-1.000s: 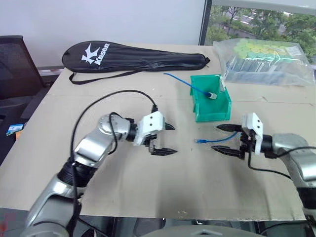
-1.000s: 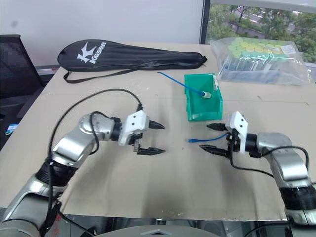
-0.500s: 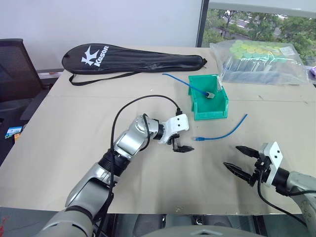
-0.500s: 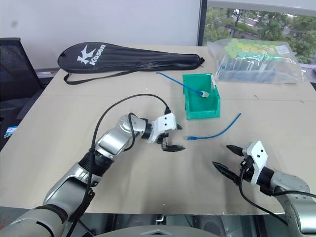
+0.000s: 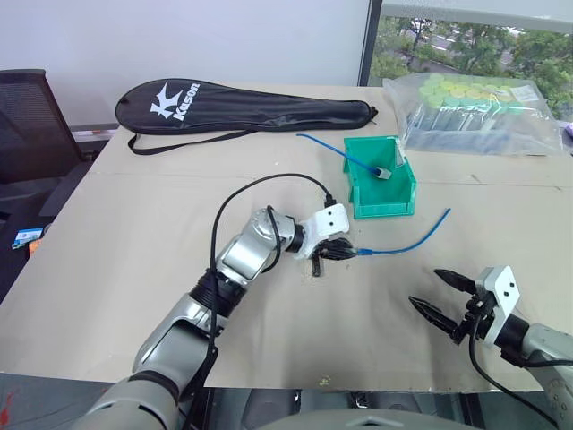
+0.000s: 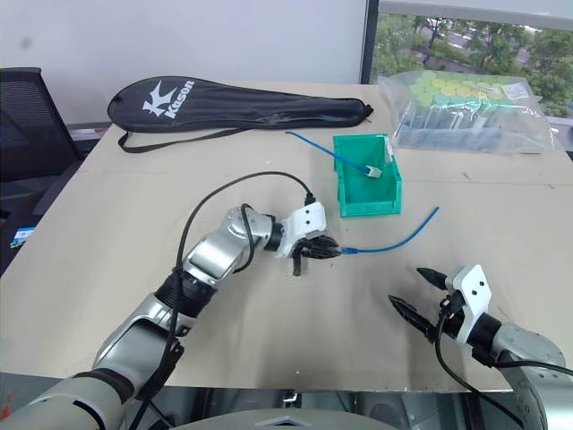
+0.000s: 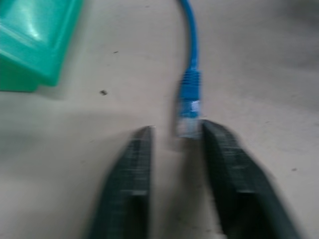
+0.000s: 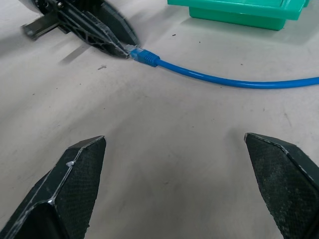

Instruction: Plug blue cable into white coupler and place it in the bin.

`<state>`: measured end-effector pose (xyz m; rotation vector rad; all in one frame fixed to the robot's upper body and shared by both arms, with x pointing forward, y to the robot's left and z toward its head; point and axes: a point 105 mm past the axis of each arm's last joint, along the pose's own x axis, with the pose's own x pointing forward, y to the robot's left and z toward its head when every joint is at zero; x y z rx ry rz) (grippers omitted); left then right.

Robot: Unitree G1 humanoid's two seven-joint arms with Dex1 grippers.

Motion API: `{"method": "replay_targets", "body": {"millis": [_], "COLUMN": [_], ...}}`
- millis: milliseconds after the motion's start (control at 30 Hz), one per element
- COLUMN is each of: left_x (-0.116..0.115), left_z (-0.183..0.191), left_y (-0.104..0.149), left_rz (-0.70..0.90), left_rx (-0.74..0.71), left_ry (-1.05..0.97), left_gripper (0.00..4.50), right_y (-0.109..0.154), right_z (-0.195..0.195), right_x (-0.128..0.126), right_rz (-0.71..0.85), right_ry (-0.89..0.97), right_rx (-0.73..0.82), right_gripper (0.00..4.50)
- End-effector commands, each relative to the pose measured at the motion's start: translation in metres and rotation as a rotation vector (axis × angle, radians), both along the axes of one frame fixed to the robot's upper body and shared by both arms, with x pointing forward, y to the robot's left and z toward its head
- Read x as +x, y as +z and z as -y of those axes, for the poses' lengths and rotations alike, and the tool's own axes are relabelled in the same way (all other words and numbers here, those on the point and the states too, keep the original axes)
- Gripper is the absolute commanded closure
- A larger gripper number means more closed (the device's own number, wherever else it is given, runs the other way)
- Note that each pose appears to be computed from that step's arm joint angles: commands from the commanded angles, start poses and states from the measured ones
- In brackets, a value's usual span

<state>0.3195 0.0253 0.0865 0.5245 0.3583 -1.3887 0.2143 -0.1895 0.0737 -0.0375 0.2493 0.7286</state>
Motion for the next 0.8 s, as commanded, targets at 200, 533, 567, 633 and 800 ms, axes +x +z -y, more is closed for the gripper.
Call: {"method": "replay_targets", "body": {"millis": [200,533,567,633,800], "left_x": [-0.010,-0.026,-0.031,-0.038,-0.046], "left_z": [0.002,0.021,0.023,0.024,0.025], "left_y": [-0.008,0.050,0.055,0.060,0.071], "left_rz": [-0.031,-0.236,-0.275,-0.330,-0.447], "left_rx": [-0.016,-0.374,-0.402,-0.434,-0.488], "left_ry": [-0.045,-0.065,-0.082,-0.102,-0.120], "left_gripper": [4.47,4.47,4.47,4.47,4.47], "right_y": [0.009,0.036,0.041,0.048,0.075], "right_z": [0.002,-0.015,-0.021,-0.030,-0.051], "right_x": [0.003,-0.002,-0.004,-0.006,0.004], "right_rz": [0.040,-0.104,-0.134,-0.175,-0.150], "right_ry": [-0.001,-0.033,-0.009,0.020,0.081], "right_rx": [-0.001,0.541,0.643,0.766,0.981], "right_gripper": [0.10,0.10,0.10,0.10,0.10]}}
